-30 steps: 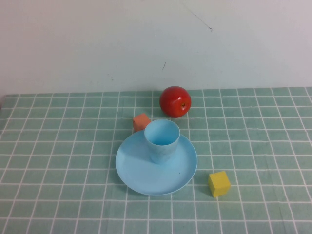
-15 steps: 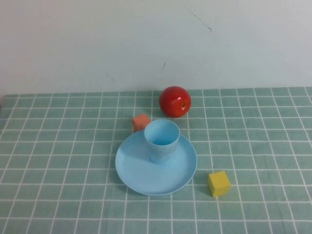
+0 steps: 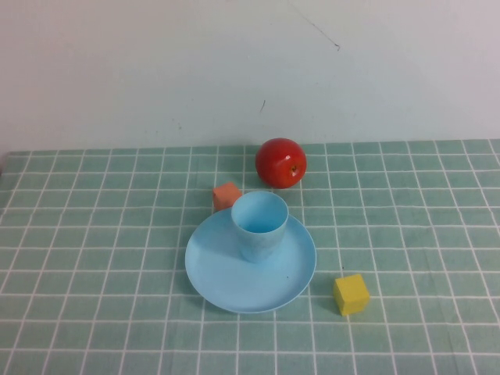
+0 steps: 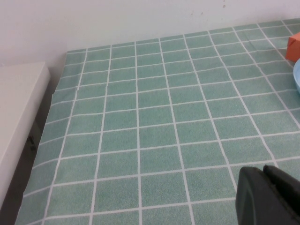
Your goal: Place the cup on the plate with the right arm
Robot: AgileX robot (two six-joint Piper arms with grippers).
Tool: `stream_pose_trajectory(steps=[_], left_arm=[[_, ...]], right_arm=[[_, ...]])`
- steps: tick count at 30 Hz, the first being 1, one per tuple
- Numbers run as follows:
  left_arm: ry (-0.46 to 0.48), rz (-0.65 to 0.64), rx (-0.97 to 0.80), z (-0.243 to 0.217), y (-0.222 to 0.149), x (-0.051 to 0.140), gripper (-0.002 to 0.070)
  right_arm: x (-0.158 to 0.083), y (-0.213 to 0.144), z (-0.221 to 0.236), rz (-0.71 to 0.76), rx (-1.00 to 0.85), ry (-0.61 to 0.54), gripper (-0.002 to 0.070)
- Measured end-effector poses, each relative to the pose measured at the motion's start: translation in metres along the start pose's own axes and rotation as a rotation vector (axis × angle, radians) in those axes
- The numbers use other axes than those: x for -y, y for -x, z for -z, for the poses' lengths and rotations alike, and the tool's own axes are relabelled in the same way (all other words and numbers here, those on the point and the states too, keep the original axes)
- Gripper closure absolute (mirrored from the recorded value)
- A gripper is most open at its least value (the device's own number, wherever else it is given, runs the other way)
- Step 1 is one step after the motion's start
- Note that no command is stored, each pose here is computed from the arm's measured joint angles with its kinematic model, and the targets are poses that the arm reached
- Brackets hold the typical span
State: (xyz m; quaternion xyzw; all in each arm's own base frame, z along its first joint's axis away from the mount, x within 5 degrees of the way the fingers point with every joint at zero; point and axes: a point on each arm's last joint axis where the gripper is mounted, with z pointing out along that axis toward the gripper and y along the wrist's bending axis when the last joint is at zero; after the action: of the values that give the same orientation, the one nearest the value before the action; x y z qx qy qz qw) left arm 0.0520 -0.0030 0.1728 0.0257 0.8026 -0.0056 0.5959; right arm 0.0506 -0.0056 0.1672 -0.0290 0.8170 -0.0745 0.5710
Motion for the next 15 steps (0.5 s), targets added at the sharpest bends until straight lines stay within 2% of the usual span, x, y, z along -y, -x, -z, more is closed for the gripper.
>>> stream_pose_trajectory(steps=[15], left_arm=[[0.000,0.000,0.000,0.0000,0.0000,0.0000,0.0678]], right_arm=[[0.0000,-0.0002,0.0000,-0.020,-0.002,0.000,0.0673]])
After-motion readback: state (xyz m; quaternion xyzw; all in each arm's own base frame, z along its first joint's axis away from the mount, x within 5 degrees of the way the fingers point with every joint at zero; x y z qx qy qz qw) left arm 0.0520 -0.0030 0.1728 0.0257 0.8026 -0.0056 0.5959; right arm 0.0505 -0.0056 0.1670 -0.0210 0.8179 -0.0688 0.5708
